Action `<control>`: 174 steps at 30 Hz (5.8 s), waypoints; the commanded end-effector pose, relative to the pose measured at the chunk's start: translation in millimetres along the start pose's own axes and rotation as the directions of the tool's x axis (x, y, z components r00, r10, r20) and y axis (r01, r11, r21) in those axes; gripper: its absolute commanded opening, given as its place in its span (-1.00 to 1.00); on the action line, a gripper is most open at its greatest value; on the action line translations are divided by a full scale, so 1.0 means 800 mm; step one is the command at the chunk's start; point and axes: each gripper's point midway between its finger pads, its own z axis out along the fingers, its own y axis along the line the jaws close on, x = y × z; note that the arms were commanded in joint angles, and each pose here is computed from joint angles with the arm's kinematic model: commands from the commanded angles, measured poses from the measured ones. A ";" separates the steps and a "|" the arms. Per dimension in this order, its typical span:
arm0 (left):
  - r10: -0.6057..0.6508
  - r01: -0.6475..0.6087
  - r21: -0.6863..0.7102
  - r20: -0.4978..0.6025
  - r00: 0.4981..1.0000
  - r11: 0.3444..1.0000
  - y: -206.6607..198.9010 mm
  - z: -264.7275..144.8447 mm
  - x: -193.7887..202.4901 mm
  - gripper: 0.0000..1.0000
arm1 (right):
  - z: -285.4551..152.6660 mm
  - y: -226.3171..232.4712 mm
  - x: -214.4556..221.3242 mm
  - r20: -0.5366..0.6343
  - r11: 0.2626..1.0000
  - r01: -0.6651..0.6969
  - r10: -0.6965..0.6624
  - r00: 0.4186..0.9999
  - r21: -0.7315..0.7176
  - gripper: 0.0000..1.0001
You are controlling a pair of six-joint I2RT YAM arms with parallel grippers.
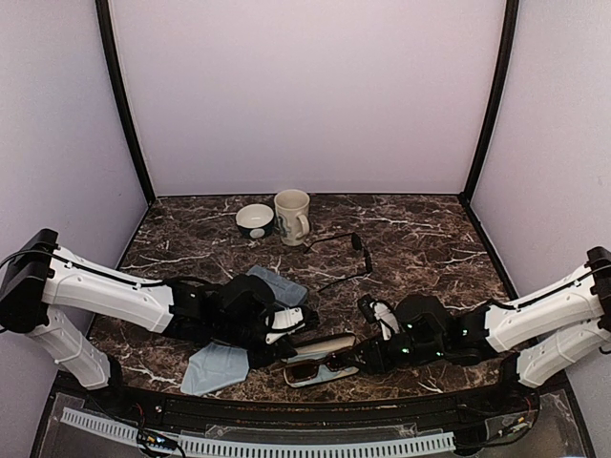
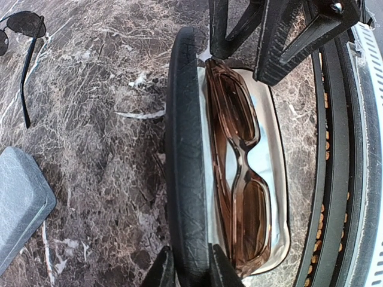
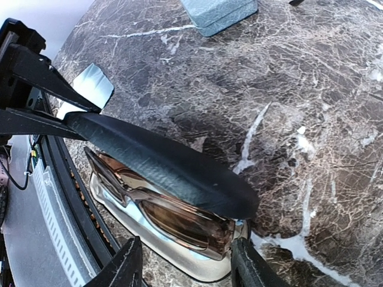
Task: Organize the sunglasses
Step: Close the case with sunglasses at the center of the board.
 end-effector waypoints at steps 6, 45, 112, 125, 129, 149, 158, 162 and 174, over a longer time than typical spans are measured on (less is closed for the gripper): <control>0.019 -0.019 -0.011 0.052 0.998 1.000 -0.001 -0.012 -0.019 -0.63 | 0.007 -0.002 -0.002 0.015 1.000 -0.010 0.010 1.000 -0.016 0.02; 0.032 -0.030 -0.038 0.061 0.998 0.999 -0.002 -0.011 -0.022 -0.64 | 0.009 0.021 0.014 -0.035 0.986 -0.068 0.064 0.997 -0.151 -0.04; 0.169 -0.140 -0.337 0.059 0.984 0.931 0.014 -0.025 -0.028 -0.76 | -0.001 0.055 0.039 -0.081 0.959 -0.114 0.097 0.992 -0.258 -0.13; 0.209 -0.150 -0.400 0.106 0.972 0.904 0.014 -0.037 -0.033 -0.76 | -0.003 0.048 0.032 -0.068 0.978 -0.093 0.081 0.994 -0.188 0.04; 0.211 -0.147 -0.416 0.111 0.971 0.897 0.017 -0.039 -0.035 -0.76 | -0.005 0.047 0.026 -0.055 0.981 -0.083 0.075 0.996 -0.173 0.06; 0.274 -0.200 -0.476 0.090 0.958 0.856 0.000 -0.021 -0.019 -0.75 | -0.015 0.006 -0.034 0.045 0.994 -0.097 0.095 0.994 0.048 0.13; 0.299 -0.240 -0.513 0.034 0.954 0.824 -0.009 -0.006 -0.016 -0.75 | -0.016 -0.011 -0.015 0.000 0.986 -0.131 0.132 0.991 0.107 0.19; 0.289 -0.232 -0.533 0.025 0.957 0.813 -0.009 -0.004 -0.019 -0.75 | -0.026 -0.020 -0.001 0.002 0.973 -0.203 0.204 0.979 0.110 0.14; 0.290 -0.236 -0.543 0.015 0.957 0.806 -0.016 0.000 -0.025 -0.75 | -0.025 -0.016 0.045 -0.083 0.953 -0.294 0.299 0.951 0.073 -0.23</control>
